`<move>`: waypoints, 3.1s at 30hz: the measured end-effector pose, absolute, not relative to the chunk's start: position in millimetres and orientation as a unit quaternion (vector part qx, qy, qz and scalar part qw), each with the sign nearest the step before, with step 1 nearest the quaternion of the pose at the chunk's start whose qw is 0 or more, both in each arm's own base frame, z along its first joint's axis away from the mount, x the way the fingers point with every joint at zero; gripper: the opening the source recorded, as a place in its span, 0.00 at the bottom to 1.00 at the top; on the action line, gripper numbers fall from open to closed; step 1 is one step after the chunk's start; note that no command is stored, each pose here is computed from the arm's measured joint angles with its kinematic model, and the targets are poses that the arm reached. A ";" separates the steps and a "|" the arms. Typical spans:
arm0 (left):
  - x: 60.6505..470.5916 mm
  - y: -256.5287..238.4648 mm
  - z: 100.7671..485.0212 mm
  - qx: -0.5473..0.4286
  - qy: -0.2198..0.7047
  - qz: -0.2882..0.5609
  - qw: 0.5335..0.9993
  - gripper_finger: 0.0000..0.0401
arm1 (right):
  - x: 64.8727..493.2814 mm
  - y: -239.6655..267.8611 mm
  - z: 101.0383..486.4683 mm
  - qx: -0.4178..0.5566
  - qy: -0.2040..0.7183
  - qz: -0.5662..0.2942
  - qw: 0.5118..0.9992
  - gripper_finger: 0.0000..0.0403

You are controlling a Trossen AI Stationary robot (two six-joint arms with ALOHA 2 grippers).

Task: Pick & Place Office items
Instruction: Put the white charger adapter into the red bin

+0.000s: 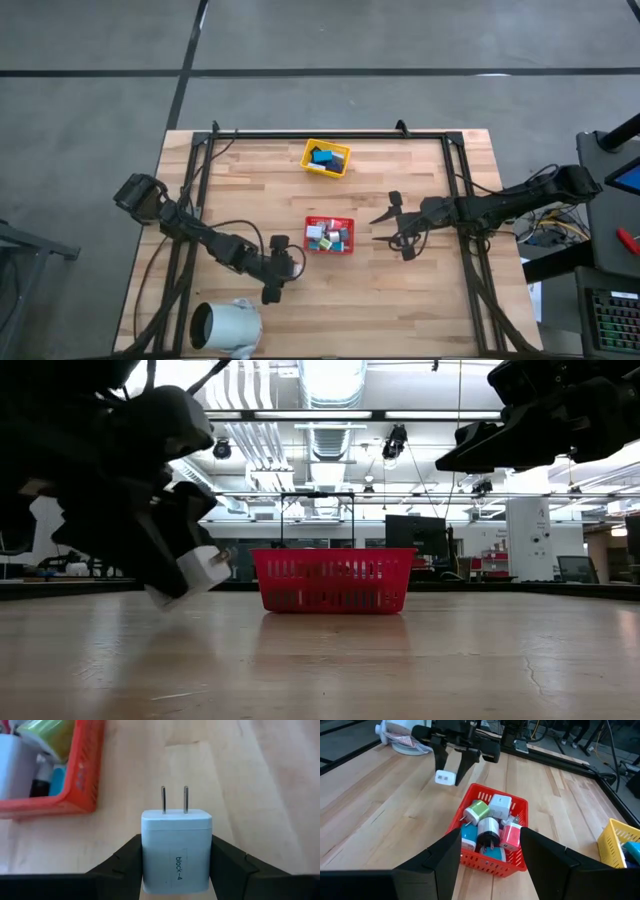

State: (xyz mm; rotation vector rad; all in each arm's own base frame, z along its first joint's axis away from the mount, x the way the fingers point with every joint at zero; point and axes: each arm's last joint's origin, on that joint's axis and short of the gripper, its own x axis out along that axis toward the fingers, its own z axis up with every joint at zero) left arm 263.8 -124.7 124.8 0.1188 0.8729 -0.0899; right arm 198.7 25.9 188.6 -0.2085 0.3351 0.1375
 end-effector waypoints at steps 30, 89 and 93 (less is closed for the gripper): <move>286.9 -113.7 157.3 0.158 0.166 -0.032 0.973 0.44 | 199.4 25.9 190.4 -0.103 0.156 0.067 0.980 0.50; 358.6 -9.0 134.6 0.071 0.049 -0.070 0.994 0.44 | 154.5 11.3 159.4 -0.125 -0.023 0.044 0.991 0.50; 358.5 -8.8 134.3 0.071 0.050 -0.070 0.994 0.44 | 149.6 10.2 161.2 -0.129 -0.015 0.042 0.991 0.50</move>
